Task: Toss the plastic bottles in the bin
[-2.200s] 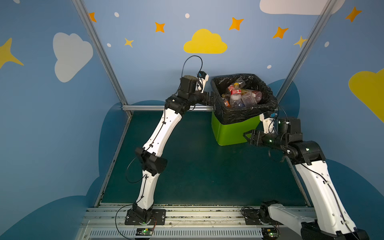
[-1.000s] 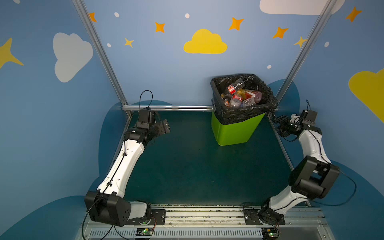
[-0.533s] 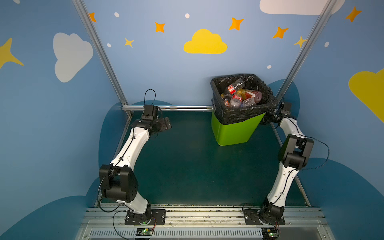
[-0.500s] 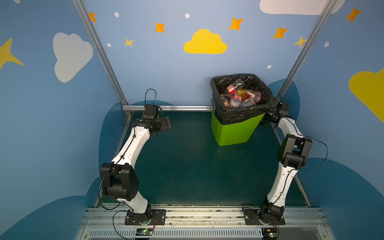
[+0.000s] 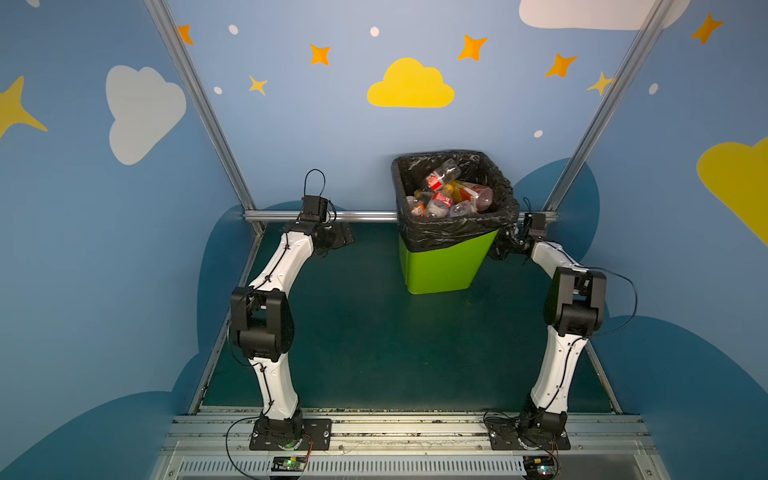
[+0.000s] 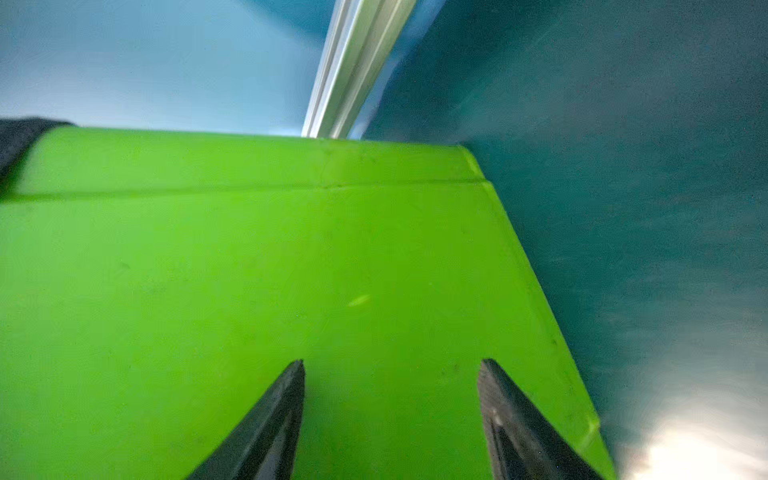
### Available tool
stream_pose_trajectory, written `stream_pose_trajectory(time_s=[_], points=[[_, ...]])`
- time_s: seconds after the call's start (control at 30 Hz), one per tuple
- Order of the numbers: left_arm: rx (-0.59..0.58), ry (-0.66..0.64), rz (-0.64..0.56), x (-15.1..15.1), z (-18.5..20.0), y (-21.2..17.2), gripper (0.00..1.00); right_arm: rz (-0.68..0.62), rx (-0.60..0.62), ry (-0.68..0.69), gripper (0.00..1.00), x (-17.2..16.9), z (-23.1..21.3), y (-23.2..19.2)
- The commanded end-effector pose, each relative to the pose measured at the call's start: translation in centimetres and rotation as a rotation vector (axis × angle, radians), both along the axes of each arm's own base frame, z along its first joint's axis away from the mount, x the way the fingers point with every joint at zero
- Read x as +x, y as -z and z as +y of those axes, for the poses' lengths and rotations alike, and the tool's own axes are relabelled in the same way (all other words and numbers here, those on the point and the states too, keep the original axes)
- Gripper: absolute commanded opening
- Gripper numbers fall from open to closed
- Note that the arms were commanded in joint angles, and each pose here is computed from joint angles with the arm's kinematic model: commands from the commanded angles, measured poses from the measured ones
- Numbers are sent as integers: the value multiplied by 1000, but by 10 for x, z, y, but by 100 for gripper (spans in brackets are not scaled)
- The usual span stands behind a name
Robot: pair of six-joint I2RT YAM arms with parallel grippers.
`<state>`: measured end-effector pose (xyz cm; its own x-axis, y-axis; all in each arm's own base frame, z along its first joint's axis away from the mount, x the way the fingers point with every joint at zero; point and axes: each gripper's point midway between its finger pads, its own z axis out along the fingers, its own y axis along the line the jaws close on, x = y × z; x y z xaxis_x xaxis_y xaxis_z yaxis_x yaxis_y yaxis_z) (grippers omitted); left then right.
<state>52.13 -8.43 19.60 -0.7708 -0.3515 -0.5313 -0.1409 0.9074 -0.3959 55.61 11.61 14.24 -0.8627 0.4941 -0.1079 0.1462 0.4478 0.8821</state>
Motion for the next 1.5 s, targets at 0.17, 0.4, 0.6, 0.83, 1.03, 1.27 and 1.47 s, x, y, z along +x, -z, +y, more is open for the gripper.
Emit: stream_pose_trajectory(time_s=[0.17, 0.4, 0.6, 0.83, 1.03, 1.27, 1.47], points=[[84, -9, 21, 10, 9, -4, 100, -37, 133, -270, 67, -47, 110, -24], [113, -12, 50, 1, 19, 1, 100, -52, 36, -166, 69, -62, 81, -30], [126, -32, 70, -4, 24, 10, 100, -94, -146, -60, 71, -72, 20, -46], [189, -273, -58, -57, 108, -23, 100, -282, -382, 12, 75, -96, -49, -86], [321, -358, -179, -109, 147, -42, 100, -510, -514, 28, 91, -126, -53, -145], [305, -302, -180, -128, 152, 28, 100, -578, -577, 56, 94, -152, -53, -140], [235, -227, -357, -121, 133, 77, 100, -533, -621, 76, 94, -160, -62, -121]])
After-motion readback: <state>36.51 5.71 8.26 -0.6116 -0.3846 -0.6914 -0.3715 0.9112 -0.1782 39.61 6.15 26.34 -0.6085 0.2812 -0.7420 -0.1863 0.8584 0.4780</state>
